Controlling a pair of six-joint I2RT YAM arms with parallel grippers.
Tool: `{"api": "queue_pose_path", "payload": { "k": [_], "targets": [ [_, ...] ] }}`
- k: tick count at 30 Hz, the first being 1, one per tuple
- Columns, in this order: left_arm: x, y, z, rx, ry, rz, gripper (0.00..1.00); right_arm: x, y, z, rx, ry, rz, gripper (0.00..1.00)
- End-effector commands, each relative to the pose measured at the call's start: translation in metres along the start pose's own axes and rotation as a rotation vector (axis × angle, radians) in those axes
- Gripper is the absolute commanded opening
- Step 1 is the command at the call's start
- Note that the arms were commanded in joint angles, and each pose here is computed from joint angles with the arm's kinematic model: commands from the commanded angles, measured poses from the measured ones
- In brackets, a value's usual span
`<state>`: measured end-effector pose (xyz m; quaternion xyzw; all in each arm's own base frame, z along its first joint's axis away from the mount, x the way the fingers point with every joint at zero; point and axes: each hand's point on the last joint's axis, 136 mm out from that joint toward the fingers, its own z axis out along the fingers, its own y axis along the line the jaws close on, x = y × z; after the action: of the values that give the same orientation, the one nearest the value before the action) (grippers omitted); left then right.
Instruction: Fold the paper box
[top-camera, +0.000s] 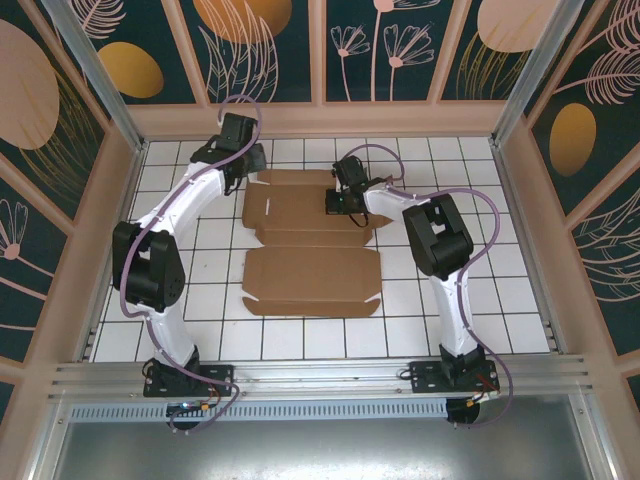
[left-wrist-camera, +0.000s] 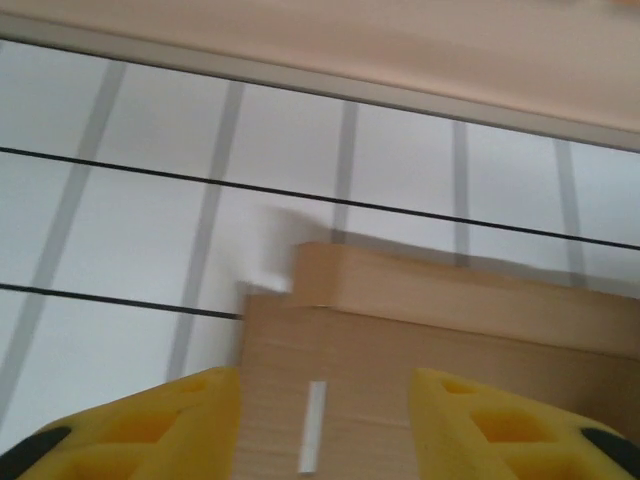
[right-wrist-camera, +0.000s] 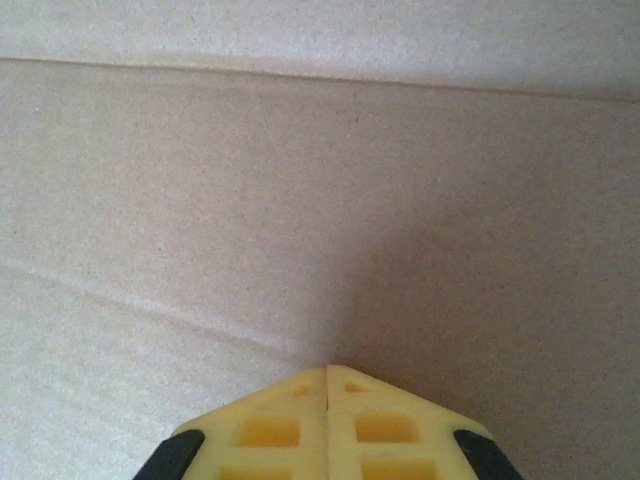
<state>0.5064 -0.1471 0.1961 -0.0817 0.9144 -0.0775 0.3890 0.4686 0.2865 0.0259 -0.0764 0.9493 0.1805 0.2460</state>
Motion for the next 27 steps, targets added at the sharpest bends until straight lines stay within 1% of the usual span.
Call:
{"api": "queue_pose_path", "payload": {
  "k": [1,3,5,7,10,11,15,16,17,18,19,20,21,24,26,27],
  "targets": [
    [0.056,-0.054,0.033,0.212,0.177,-0.038,0.44,0.023,-0.004,-0.024,-0.043,0.103,0.028,0.12],
    [0.068,-0.073,0.041,0.304,0.21,-0.088,0.39,0.004,0.006,-0.045,-0.121,0.044,0.039,0.18],
    [0.077,-0.085,0.05,0.352,0.228,-0.131,0.35,-0.013,0.006,-0.066,-0.16,-0.015,0.058,0.25],
    [0.091,-0.092,0.061,0.375,0.265,-0.159,0.3,-0.027,-0.006,-0.085,-0.175,-0.067,0.095,0.31],
    [0.113,-0.092,0.077,0.38,0.309,-0.196,0.27,-0.037,-0.04,-0.106,-0.151,-0.107,0.176,0.42],
    [0.118,-0.091,0.081,0.374,0.315,-0.207,0.26,-0.039,-0.053,-0.111,-0.123,-0.117,0.198,0.45],
    [0.145,-0.073,0.099,0.295,0.349,-0.211,0.22,-0.036,-0.114,-0.125,0.093,-0.12,0.265,0.54],
    [0.15,-0.068,0.102,0.278,0.356,-0.21,0.2,-0.034,-0.124,-0.128,0.149,-0.121,0.26,0.55],
    [0.155,-0.065,0.105,0.264,0.363,-0.212,0.19,-0.033,-0.131,-0.129,0.194,-0.118,0.25,0.6],
    [0.16,-0.063,0.108,0.253,0.373,-0.215,0.18,-0.031,-0.139,-0.131,0.245,-0.116,0.243,0.62],
    [0.164,-0.062,0.111,0.25,0.383,-0.221,0.18,-0.028,-0.146,-0.131,0.28,-0.106,0.244,0.63],
    [0.166,-0.062,0.112,0.251,0.391,-0.222,0.17,-0.026,-0.151,-0.131,0.304,-0.101,0.243,0.67],
    [0.169,-0.062,0.115,0.247,0.4,-0.219,0.17,-0.021,-0.157,-0.129,0.324,-0.086,0.25,0.67],
    [0.176,-0.057,0.12,0.224,0.414,-0.213,0.16,-0.004,-0.159,-0.114,0.281,-0.021,0.273,0.66],
    [0.18,-0.055,0.123,0.216,0.423,-0.214,0.16,0.006,-0.158,-0.104,0.258,0.021,0.281,0.63],
    [0.183,-0.054,0.124,0.213,0.428,-0.212,0.15,0.01,-0.157,-0.099,0.245,0.034,0.283,0.59]
  ]
}}
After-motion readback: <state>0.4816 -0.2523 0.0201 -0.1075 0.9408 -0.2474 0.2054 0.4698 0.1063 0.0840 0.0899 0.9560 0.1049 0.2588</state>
